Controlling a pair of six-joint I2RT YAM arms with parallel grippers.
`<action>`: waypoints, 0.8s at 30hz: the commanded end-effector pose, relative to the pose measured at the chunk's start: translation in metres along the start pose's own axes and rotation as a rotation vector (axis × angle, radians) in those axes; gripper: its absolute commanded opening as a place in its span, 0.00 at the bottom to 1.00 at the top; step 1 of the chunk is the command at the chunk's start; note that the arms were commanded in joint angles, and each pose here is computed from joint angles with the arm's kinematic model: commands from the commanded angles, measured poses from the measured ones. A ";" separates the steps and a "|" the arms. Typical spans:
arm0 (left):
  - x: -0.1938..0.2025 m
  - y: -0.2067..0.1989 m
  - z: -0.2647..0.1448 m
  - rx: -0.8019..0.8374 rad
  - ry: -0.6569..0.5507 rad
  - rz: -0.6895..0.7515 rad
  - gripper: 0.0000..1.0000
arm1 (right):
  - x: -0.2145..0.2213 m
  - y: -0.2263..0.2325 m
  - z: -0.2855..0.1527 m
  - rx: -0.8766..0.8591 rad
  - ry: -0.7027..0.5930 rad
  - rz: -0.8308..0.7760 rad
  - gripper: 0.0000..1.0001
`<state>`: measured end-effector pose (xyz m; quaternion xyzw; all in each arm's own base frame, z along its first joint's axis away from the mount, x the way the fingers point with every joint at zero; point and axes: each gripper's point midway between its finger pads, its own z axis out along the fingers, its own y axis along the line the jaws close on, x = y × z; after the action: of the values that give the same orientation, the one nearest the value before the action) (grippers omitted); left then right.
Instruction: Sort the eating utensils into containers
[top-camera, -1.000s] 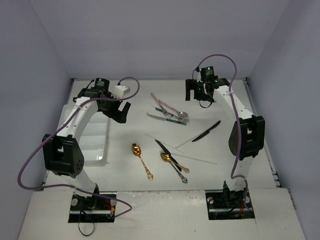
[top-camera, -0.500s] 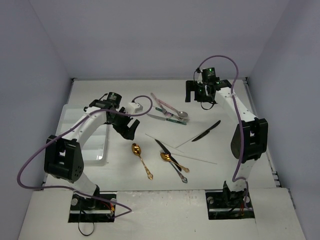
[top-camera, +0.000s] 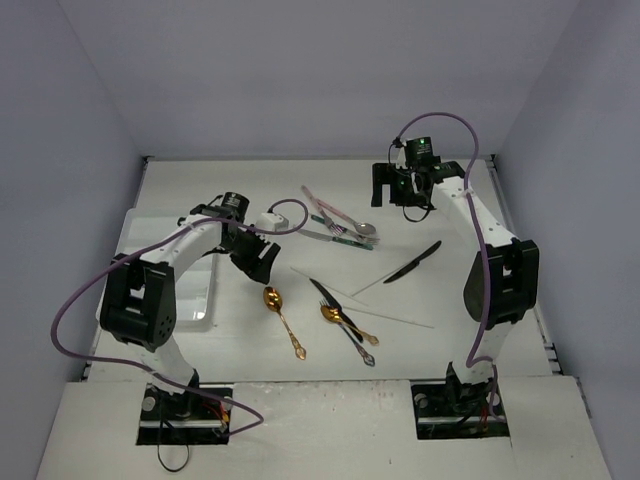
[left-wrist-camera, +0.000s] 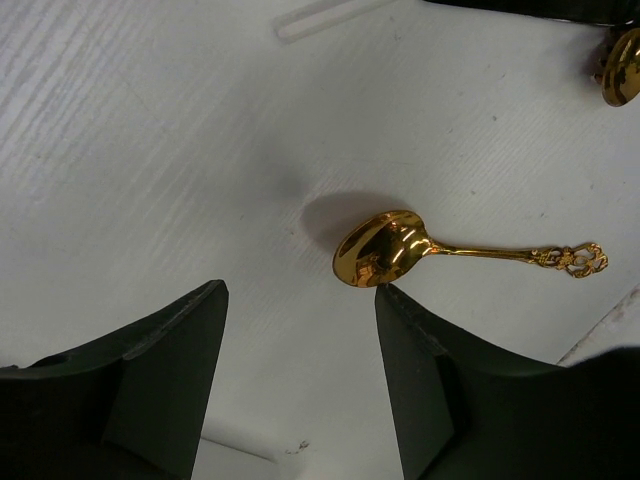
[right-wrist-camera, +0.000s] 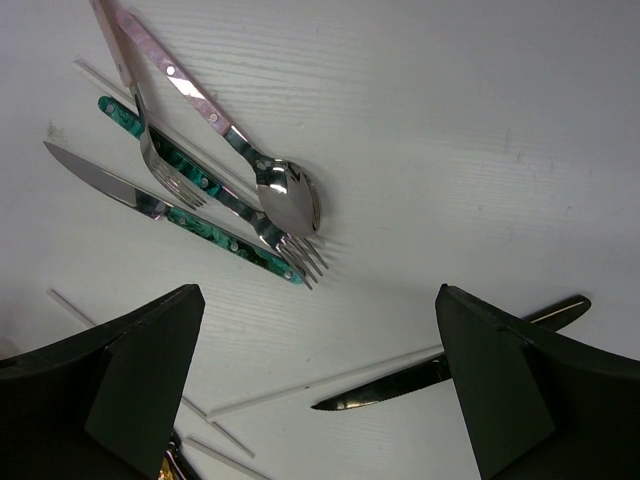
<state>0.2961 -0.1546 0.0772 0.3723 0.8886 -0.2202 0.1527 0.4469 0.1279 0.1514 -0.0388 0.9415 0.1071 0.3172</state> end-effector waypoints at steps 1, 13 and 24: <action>-0.009 -0.012 0.002 0.055 -0.039 0.055 0.55 | -0.020 0.008 -0.026 -0.019 -0.088 -0.017 1.00; 0.011 -0.024 0.024 0.139 0.022 0.025 0.38 | -0.018 0.005 -0.022 -0.010 -0.078 -0.025 1.00; 0.016 -0.034 0.028 0.194 0.023 -0.005 0.11 | -0.016 0.004 -0.019 -0.005 -0.072 -0.026 1.00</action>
<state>0.2639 -0.1689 0.0404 0.3770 0.8806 -0.2741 0.0858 0.4451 0.1272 0.1480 -0.0411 0.9429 0.1053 0.3133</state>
